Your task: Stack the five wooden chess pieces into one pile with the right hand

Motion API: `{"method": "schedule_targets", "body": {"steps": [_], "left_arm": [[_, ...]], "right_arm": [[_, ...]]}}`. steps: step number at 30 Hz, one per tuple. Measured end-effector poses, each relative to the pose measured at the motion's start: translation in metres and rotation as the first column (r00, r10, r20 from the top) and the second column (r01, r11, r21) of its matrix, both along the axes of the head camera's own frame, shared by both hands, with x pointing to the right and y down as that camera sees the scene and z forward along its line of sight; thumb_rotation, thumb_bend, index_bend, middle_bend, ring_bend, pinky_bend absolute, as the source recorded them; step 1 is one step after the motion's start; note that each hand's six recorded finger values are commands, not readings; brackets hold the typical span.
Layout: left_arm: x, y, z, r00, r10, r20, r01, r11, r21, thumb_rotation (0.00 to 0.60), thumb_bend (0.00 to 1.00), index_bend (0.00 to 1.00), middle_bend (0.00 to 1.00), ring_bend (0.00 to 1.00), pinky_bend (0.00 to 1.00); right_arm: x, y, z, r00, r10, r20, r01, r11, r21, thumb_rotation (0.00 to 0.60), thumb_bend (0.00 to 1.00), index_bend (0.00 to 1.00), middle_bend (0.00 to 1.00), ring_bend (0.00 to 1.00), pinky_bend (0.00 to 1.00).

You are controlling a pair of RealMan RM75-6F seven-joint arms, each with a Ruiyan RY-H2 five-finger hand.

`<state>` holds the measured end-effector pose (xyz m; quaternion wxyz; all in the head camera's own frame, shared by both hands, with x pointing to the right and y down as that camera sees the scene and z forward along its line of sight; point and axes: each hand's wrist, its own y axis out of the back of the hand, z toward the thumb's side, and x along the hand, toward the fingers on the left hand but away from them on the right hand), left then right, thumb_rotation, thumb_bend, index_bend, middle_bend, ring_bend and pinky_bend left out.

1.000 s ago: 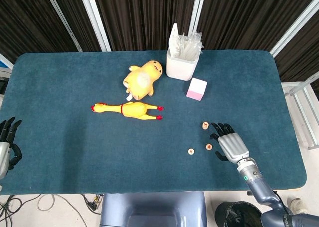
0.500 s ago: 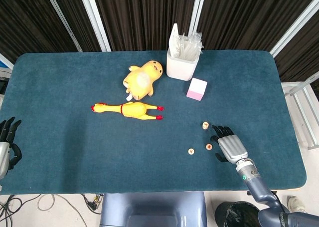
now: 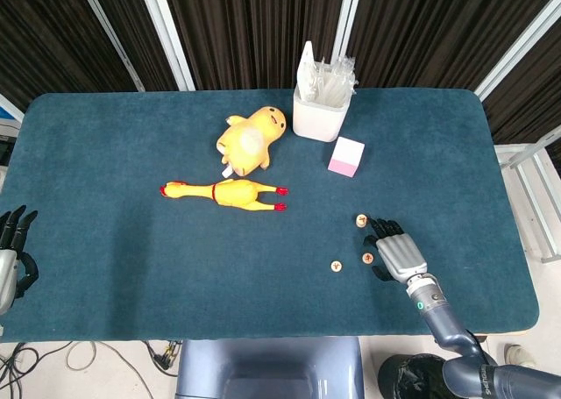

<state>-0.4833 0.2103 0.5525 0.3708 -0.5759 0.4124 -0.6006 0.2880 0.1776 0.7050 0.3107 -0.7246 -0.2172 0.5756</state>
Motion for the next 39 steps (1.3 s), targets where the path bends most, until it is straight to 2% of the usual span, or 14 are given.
{"method": "schedule_targets", "body": {"steps": [27,39], "left_arm": [[0.0,0.0,0.0,1.0,0.0,0.004,0.0,1.0,0.001,0.6,0.82,0.1,0.0,0.0,0.01],[0.0,0.0,0.0,1.0,-0.001,0.006,0.001,1.0,0.001,0.6,0.82,0.1,0.0,0.0,0.01]], "right_arm": [[-0.007,-0.005,0.011,1.0,0.008,0.007,-0.008,1.0,-0.009,0.6,0.4,0.48,0.06,0.02,0.08],[-0.007,-0.005,0.013,1.0,0.011,0.006,-0.011,1.0,-0.01,0.6,0.4,0.48,0.06,0.02,0.09]]}}
